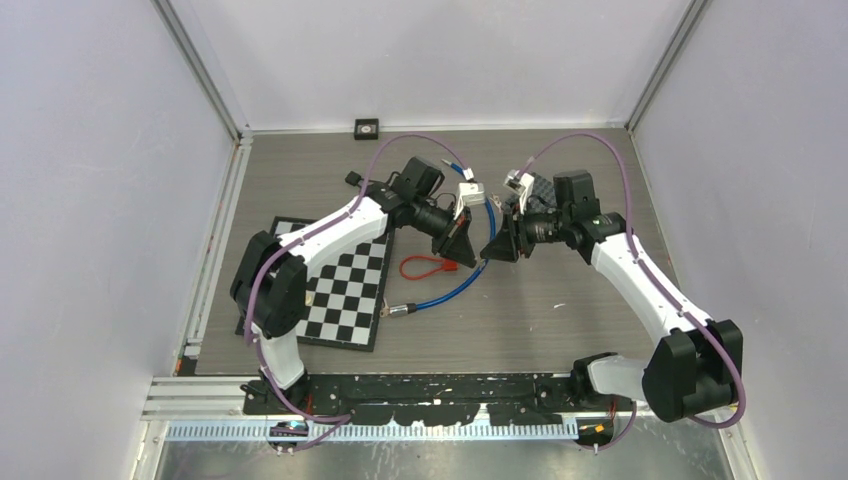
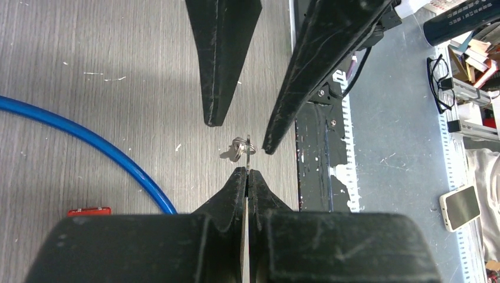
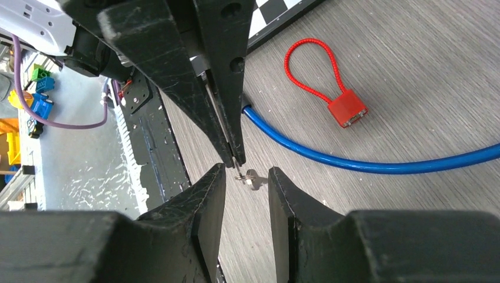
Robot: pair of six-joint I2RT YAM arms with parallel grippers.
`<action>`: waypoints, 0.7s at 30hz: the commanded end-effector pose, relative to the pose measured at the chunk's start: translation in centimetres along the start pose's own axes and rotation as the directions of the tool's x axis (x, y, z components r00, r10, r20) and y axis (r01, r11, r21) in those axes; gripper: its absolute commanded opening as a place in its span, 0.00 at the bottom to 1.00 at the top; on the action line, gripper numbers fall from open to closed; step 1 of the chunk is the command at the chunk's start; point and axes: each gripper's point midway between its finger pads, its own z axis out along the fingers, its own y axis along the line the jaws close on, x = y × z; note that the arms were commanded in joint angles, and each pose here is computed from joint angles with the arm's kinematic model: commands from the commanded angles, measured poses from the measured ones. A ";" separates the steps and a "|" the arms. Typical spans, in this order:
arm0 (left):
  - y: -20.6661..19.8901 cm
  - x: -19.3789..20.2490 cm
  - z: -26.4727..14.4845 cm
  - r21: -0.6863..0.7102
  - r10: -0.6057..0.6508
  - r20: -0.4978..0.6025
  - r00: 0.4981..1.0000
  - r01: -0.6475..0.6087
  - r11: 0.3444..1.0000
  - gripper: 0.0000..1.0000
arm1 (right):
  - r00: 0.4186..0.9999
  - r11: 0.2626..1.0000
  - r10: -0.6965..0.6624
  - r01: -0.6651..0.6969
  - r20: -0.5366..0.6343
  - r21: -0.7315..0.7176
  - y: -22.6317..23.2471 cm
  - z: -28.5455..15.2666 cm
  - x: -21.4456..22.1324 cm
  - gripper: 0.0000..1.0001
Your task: Unlock with the key
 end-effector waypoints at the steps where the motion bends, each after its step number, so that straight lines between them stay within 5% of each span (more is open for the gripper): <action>1: -2.0 -2.2 -0.9 0.040 0.072 0.043 0.996 -0.073 0.997 0.00 | 0.996 0.996 -0.090 0.090 0.024 -0.011 0.2 0.2 -1.7 0.37; 21: -1.7 -1.9 -0.8 0.035 0.070 0.035 0.997 -0.071 0.997 0.00 | 0.997 0.996 -0.075 0.074 -0.024 -0.048 0.8 1.0 -0.3 0.10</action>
